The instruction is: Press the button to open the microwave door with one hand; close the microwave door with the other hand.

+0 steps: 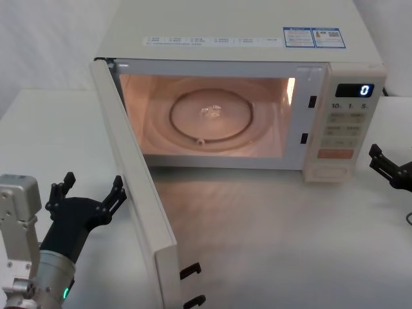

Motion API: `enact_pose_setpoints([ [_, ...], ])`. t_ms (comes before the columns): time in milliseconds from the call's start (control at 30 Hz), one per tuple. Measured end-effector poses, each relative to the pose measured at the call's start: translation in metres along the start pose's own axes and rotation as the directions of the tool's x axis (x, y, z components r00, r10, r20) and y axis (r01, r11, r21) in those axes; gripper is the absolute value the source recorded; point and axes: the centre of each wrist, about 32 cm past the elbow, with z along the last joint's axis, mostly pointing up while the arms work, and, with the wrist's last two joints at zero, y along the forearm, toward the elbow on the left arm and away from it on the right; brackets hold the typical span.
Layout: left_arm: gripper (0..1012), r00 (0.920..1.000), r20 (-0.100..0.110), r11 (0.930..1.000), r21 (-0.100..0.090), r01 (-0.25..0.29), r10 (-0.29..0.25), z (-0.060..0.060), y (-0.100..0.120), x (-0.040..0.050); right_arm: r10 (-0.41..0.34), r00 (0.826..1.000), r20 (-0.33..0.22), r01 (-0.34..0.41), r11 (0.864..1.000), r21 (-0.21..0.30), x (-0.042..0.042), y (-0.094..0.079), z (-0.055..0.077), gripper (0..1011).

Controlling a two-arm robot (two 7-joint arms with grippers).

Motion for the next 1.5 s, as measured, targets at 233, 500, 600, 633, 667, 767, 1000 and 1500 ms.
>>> enact_pose_setpoints([
  [233,1001,1.0000,0.000,1.0000,0.000,0.000,0.000,0.0000,0.0000,0.0000,0.000,1.000,0.000,0.000,1.000,0.000,0.0000,0.0000,0.0000,1002],
  [500,1001,1.0000,0.000,1.0000,0.000,0.000,0.000,0.0000,0.0000,0.0000,0.000,1.000,0.000,0.000,1.000,0.000,0.0000,0.0000,0.0000,1002],
  [600,1001,1.0000,0.000,1.0000,0.000,0.000,0.000,0.0000,0.0000,0.0000,0.000,1.000,0.000,0.000,1.000,0.000,0.0000,0.0000,0.0000,1002],
  [633,1001,1.0000,0.000,1.0000,0.000,0.000,0.000,0.0000,0.0000,0.0000,0.000,1.000,0.000,0.000,1.000,0.000,0.0000,0.0000,0.0000,1002],
  [667,1001,1.0000,0.000,1.0000,0.000,0.000,0.000,0.0000,0.0000,0.0000,0.000,1.000,0.000,0.000,1.000,0.000,0.0000,0.0000,0.0000,1002],
  [767,1001,1.0000,0.000,1.0000,0.000,0.000,0.000,0.0000,0.0000,0.0000,0.000,1.000,0.000,0.000,1.000,0.000,0.0000,0.0000,0.0000,1002],
  [1000,1001,1.0000,0.000,1.0000,0.000,0.000,0.000,0.0000,0.0000,0.0000,0.000,1.000,0.000,0.000,1.000,0.000,0.0000,0.0000,0.0000,1002],
  [1500,853,1.0000,0.000,1.0000,0.000,0.000,0.000,0.0000,0.0000,0.0000,0.000,1.000,0.000,0.000,1.000,0.000,0.0000,0.0000,0.0000,1002],
])
